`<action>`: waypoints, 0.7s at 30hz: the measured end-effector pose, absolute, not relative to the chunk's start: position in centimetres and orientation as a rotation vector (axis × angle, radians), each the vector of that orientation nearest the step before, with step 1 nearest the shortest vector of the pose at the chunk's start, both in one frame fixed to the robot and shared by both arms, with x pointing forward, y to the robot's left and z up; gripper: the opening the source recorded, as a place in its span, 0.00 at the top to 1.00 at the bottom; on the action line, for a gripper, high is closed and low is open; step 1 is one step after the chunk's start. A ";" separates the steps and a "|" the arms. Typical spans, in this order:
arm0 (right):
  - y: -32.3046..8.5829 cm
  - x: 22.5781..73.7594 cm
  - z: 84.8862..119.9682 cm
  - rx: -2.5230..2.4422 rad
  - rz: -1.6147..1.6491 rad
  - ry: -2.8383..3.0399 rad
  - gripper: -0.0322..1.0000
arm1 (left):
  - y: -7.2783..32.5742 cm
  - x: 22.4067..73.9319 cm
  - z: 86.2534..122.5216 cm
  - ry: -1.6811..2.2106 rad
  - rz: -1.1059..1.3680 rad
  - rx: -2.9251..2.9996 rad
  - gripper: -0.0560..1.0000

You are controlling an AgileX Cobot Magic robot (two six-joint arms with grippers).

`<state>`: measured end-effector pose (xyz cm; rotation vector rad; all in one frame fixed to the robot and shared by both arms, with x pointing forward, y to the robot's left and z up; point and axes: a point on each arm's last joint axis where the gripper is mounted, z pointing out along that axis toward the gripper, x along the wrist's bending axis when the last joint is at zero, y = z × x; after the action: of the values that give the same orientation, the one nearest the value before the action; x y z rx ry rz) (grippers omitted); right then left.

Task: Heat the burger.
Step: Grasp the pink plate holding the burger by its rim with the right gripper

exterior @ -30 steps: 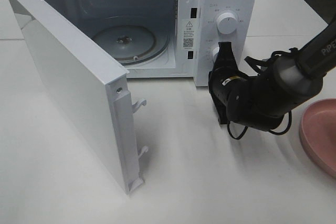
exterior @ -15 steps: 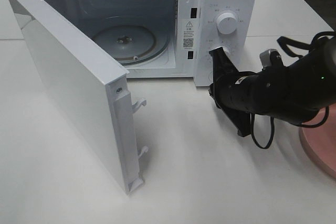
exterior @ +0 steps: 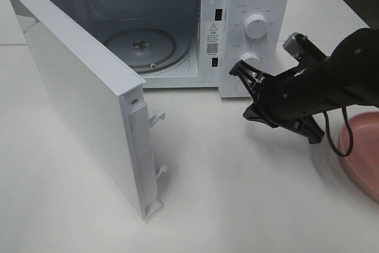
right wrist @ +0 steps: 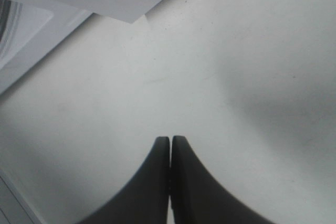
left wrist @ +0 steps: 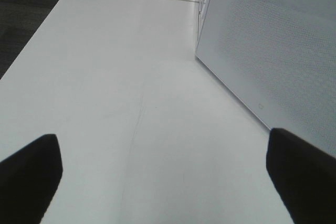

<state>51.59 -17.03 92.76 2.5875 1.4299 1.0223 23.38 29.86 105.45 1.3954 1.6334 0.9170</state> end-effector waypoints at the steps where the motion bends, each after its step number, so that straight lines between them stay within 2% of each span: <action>1: -17.6 51.4 93.1 2.554 0.992 1.517 0.96 | 29.9 23.4 105.4 1.633 0.917 1.395 0.02; 9: -19.4 50.8 94.1 2.440 0.891 1.756 0.95 | 29.9 23.4 105.4 1.633 0.917 1.395 0.02; 21: -22.1 47.8 96.5 2.063 0.524 2.197 0.92 | 29.9 23.4 105.4 1.633 0.917 1.395 0.02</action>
<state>47.76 -22.07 96.53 2.0628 2.1972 0.5236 23.38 29.86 105.45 1.3954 1.6334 0.9170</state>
